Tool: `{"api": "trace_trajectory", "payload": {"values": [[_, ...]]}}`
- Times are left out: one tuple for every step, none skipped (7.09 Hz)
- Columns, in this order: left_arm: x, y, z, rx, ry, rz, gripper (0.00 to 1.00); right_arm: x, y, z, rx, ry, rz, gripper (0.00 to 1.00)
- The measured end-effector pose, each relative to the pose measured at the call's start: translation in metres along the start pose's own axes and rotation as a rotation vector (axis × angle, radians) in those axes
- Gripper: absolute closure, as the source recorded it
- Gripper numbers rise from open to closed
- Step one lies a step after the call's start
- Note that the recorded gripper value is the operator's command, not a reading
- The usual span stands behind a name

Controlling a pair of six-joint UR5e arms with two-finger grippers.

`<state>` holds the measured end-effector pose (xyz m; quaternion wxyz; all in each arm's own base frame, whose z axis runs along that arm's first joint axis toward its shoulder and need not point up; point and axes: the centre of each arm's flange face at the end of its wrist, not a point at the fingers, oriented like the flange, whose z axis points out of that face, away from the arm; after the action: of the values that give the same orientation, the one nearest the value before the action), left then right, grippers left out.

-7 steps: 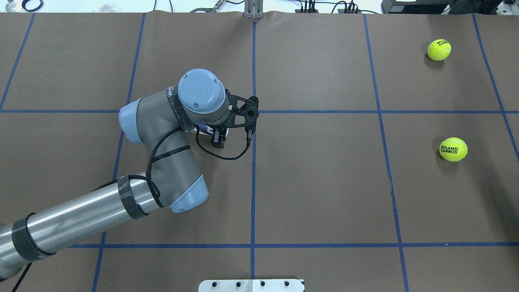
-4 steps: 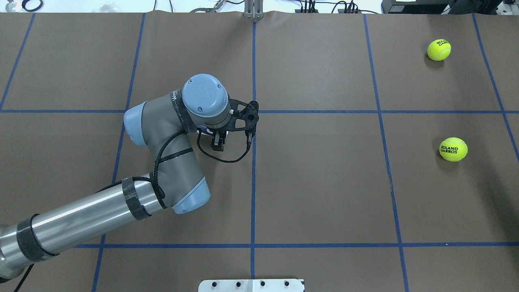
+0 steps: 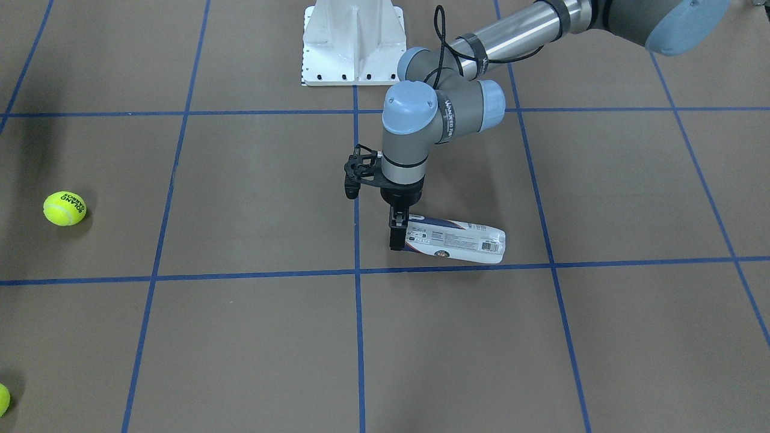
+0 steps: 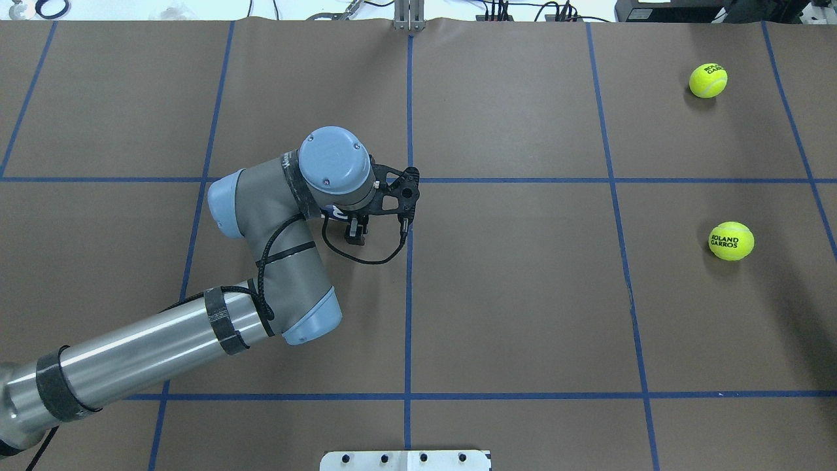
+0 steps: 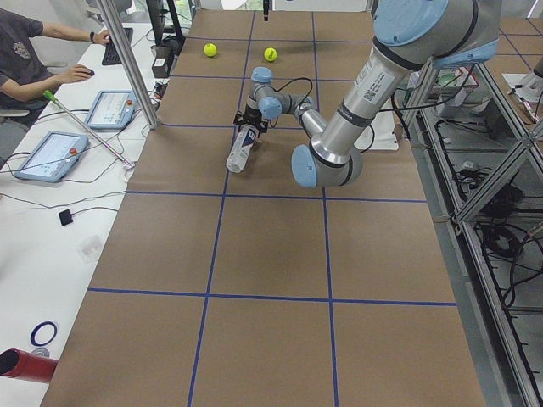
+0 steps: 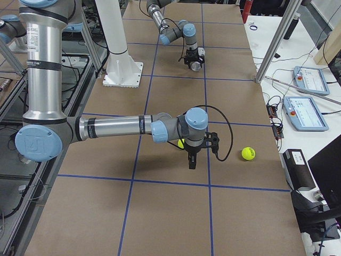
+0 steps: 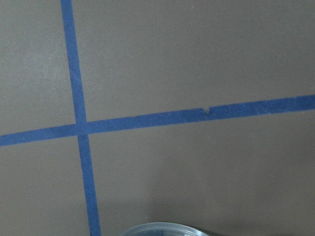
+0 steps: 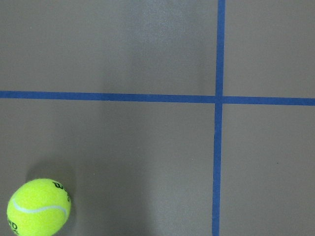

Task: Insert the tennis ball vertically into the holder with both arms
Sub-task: 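Lift the tube with the left gripper and stand it upright, open end up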

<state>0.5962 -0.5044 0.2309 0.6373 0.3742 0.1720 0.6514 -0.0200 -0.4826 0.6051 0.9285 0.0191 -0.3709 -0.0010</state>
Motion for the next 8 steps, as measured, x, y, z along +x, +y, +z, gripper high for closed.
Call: {"api": "trace_trajectory", "payload": {"values": [[-0.002, 0.002, 0.001, -0.002, -0.002, 0.002, 0.16, 0.000, 0.000, 0.000, -0.001, 0.000, -0.001, 0.00], [-0.003, 0.003, 0.001, -0.003, -0.004, 0.003, 0.18, -0.001, 0.000, 0.001, -0.002, 0.000, -0.002, 0.00], [-0.005, 0.004, 0.001, -0.005, -0.008, 0.002, 0.20, -0.001, 0.000, 0.001, -0.002, 0.000, -0.003, 0.00], [-0.006, 0.004, -0.003, 0.001, -0.017, 0.000, 0.21, -0.001, 0.000, 0.001, -0.002, 0.000, -0.003, 0.00], [-0.011, 0.001, -0.013, 0.027, -0.037, -0.011, 0.22, -0.002, 0.000, 0.001, -0.002, 0.000, -0.004, 0.00], [-0.016, -0.001, -0.023, 0.065, -0.064, -0.030, 0.22, -0.002, -0.001, 0.000, -0.001, -0.001, -0.005, 0.00], [-0.024, -0.002, -0.033, 0.117, -0.096, -0.071, 0.22, -0.003, -0.001, 0.000, 0.001, -0.001, -0.007, 0.00], [-0.032, -0.005, -0.048, 0.205, -0.140, -0.153, 0.22, -0.005, -0.002, -0.002, 0.006, -0.003, -0.012, 0.00]]}}
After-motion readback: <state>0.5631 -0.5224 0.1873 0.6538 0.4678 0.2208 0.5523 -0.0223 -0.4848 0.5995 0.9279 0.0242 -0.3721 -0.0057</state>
